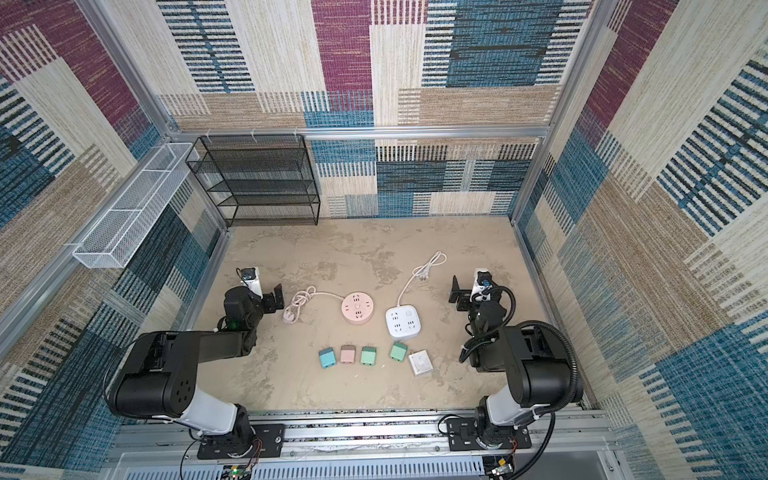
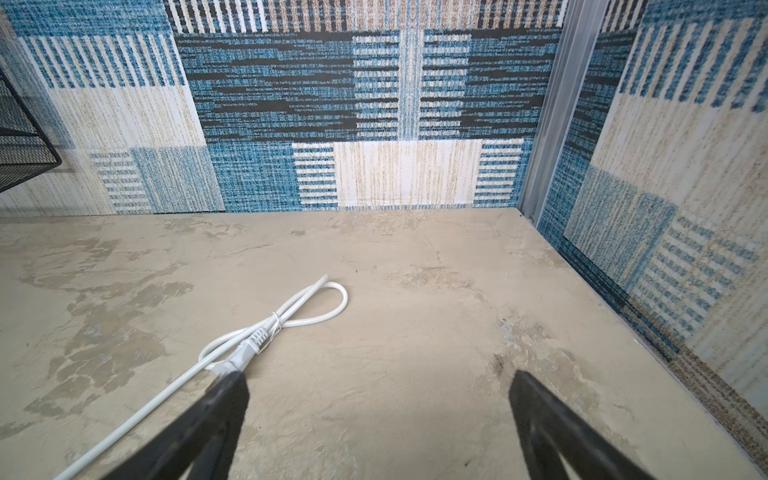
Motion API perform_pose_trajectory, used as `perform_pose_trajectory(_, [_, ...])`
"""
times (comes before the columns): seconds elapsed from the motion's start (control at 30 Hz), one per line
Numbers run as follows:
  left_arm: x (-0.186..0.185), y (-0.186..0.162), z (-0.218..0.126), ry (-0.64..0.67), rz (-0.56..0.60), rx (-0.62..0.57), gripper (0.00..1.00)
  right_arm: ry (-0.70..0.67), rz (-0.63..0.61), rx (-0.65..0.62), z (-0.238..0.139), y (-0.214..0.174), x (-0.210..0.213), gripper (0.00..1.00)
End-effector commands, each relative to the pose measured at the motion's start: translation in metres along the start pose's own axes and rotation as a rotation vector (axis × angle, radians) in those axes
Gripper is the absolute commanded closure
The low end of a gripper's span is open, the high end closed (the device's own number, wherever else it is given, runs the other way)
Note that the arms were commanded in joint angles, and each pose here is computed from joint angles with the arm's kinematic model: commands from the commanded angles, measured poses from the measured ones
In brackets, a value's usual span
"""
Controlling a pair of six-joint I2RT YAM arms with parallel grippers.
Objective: Insert the plug
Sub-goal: 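Move both grippers forward over the power strips and plug adapters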
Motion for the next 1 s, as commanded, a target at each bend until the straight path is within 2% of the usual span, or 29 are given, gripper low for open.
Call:
perform_pose_trajectory(0.0, [-0.001, 0.003, 0.0, -0.005, 0.0, -0.013, 0.0, 0.01, 0.006, -0.014, 0.001, 0.004, 0.001, 0.0])
perform_pose_trajectory(0.17, [-0.005, 0.007, -0.003, -0.015, 0.013, -0.032, 0.0, 0.01, 0.006, -0.015, 0.0, 0.004, 0.001, 0.0])
perform_pose_trajectory(0.23, [-0.013, 0.018, -0.009, -0.037, 0.053, -0.017, 0.0, 0.009, 0.005, -0.019, -0.001, 0.004, 0.001, 0.0])
perform_pose_trajectory(0.33, [-0.017, 0.034, -0.019, 0.032, 0.059, 0.055, 0.0, 0.006, 0.006, -0.029, -0.001, 0.007, 0.0, 0.0])
perform_pose_trajectory(0.53, [-0.038, 0.049, -0.037, 0.007, 0.006, 0.039, 0.0, -0.012, 0.01, 0.101, 0.031, 0.028, -0.004, 0.0])
perform_pose_trajectory(0.6, [-0.043, 0.05, -0.044, 0.036, -0.001, 0.055, 0.0, -0.063, 0.092, 0.165, 0.039, 0.032, -0.01, 0.0])
perform_pose_trajectory(0.7, [-0.049, 0.056, -0.056, 0.089, -0.095, 0.117, 0.0, -0.087, 0.201, 0.267, 0.048, 0.038, -0.006, 0.0])
perform_pose_trajectory(0.83, [-0.064, 0.067, -0.079, 0.031, -0.282, 0.219, 0.0, -0.05, 0.207, 0.319, 0.036, 0.05, 0.03, 0.0])
perform_pose_trajectory(0.97, [-0.079, 0.074, -0.109, -0.087, -0.358, 0.303, 0.0, 0.055, 0.241, 0.39, 0.013, 0.06, 0.079, 0.02])
Point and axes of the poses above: each gripper's point midway between its finger pads, its own z axis out along the fingers, its own x axis along the line the jaws close on, y = z × x, the point moved 3 cm from there along -z, back along the fingers, and after that the axes turned 8 degrees about -z, right-handed, at the moved point
